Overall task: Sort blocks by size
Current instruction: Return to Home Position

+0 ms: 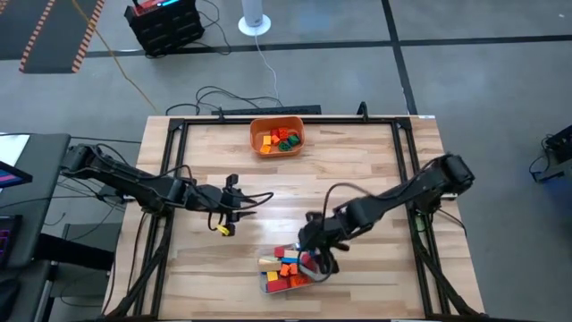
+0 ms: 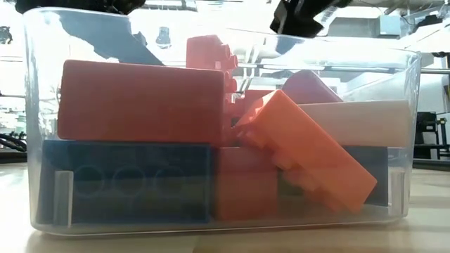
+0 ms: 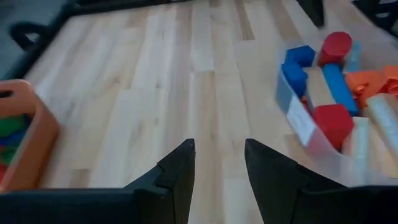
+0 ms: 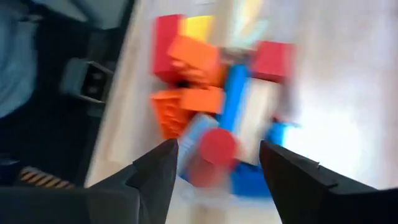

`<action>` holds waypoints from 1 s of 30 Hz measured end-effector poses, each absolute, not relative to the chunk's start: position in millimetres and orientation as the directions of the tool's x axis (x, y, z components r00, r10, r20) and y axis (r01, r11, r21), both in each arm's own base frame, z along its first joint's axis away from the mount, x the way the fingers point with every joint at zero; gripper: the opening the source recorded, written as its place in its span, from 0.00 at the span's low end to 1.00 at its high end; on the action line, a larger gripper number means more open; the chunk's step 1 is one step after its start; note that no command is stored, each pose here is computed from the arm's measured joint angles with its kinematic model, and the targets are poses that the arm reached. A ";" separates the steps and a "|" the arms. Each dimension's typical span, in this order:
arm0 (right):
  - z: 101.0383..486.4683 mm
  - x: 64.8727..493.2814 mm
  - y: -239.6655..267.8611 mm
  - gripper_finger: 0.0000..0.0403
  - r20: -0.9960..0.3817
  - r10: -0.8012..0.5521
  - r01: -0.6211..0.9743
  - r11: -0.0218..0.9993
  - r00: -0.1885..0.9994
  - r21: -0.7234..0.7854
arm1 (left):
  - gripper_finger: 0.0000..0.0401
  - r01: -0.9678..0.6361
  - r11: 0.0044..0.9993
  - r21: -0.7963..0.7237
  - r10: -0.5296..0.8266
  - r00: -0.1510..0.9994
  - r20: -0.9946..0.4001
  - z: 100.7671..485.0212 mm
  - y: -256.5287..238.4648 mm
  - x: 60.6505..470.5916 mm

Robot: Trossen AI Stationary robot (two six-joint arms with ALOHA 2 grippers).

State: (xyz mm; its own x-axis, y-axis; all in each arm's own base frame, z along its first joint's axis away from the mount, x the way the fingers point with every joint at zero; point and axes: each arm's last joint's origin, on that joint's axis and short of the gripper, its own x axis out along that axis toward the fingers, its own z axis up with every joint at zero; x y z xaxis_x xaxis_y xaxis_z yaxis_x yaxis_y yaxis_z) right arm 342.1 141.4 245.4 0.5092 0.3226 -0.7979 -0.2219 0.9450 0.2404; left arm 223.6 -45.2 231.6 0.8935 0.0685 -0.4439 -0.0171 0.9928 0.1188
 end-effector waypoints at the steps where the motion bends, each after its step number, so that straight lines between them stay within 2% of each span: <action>1: 250.6 338.5 137.1 0.64 -0.804 0.300 -0.209 0.952 0.513 0.222 | 0.34 -0.024 0.991 0.134 0.081 0.895 -0.439 232.1 -45.3 223.6; 5: 269.7 316.1 123.8 0.64 -0.779 0.188 -0.190 0.978 0.599 0.090 | 0.34 -0.121 0.974 0.191 0.186 0.909 -0.373 243.2 -48.1 214.5; 9: 276.5 284.8 104.1 0.64 -0.708 0.127 -0.137 0.990 0.695 0.043 | 0.34 -0.103 0.977 0.185 0.157 0.938 -0.308 257.3 -55.7 198.2; 15: 259.9 248.2 61.8 0.64 -0.538 0.098 -0.096 0.995 0.838 0.030 | 0.34 -0.096 0.963 0.251 0.147 0.970 -0.194 249.4 -54.5 179.6; 20: 238.0 218.6 25.7 0.63 -0.444 0.064 -0.051 0.998 0.894 0.040 | 0.33 -0.187 0.954 0.233 0.213 0.973 -0.092 228.7 -38.9 167.5; 25: 228.2 189.2 -3.3 0.56 -0.369 0.012 0.007 0.999 0.929 0.052 | 0.26 -0.325 0.933 0.156 0.339 0.938 -0.072 220.6 -16.3 154.8; 30: 238.3 163.9 -18.2 0.50 -0.233 -0.043 0.049 0.999 0.972 0.020 | 0.15 -0.395 0.915 0.085 0.398 0.917 -0.033 219.3 -3.6 141.4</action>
